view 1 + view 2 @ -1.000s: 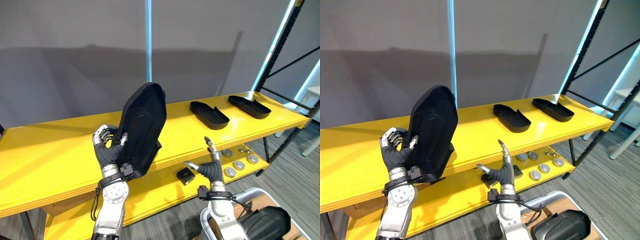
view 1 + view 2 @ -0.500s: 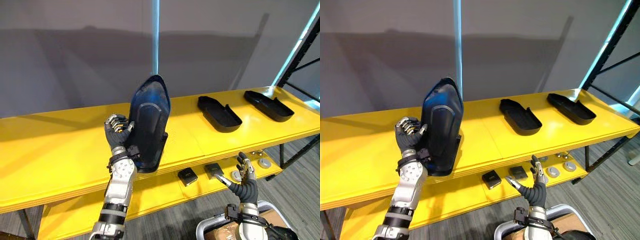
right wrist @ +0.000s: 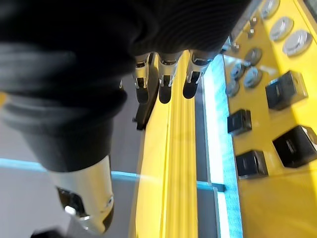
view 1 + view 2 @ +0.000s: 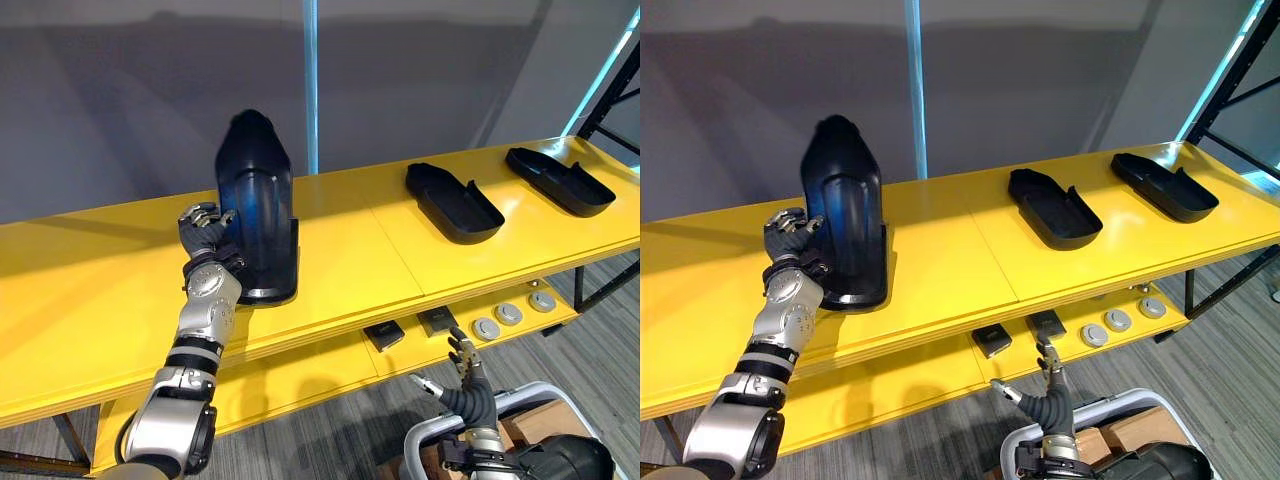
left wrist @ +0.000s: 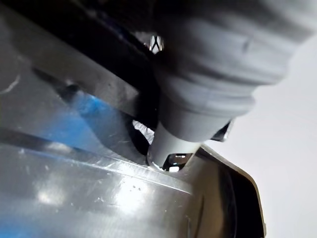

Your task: Walk over and take plastic housings, then place them on the shelf

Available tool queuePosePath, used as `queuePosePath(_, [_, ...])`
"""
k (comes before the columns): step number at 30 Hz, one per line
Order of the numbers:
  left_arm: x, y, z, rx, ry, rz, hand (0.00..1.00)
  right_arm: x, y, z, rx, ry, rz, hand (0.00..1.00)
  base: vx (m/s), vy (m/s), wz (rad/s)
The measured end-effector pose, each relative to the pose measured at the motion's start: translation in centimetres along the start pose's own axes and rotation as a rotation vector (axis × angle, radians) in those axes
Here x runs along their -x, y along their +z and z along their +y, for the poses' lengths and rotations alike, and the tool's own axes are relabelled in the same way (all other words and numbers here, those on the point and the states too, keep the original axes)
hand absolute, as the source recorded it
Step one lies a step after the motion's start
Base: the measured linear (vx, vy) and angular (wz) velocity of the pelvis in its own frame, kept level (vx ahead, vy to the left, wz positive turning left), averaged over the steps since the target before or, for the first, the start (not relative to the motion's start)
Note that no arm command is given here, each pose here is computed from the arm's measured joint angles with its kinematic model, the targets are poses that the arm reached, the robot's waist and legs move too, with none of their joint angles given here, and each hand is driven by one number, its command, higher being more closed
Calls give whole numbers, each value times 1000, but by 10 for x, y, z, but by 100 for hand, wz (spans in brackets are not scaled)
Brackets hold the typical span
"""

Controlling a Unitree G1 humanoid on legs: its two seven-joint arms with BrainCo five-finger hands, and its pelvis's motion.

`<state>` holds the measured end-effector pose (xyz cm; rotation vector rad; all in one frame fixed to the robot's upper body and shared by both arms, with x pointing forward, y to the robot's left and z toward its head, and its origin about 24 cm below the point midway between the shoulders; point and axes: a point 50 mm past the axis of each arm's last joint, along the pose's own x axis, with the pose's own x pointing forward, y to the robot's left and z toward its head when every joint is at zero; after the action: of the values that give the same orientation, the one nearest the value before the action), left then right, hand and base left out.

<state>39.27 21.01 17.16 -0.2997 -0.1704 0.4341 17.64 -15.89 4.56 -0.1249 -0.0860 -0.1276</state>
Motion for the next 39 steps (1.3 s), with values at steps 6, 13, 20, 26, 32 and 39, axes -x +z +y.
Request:
queuePosePath(6, [-10,6,-16,-78,-51,58,100,0,1,9,-10,40,0,0,-5,0,0])
queuePosePath(13, [-11,14,-26,-55,-62,57,100,-4,4,18,-23,72,-10,0,0,0,0])
queuePosePath(20, [-12,19,-28,-44,-10,56,100,-4,3,19,-17,77,-5,0,0,0,0])
queuePosePath(26, [-10,17,-28,-1,79,70,100,-3,3,20,-18,77,-3,0,0,0,0])
queuePosePath(32, [-6,16,-35,19,127,64,0,-3,1,21,-11,85,3,0,0,0,0])
queuePosePath(39, [-2,9,-32,46,159,80,0,-2,-1,22,-8,87,13,0,0,0,0])
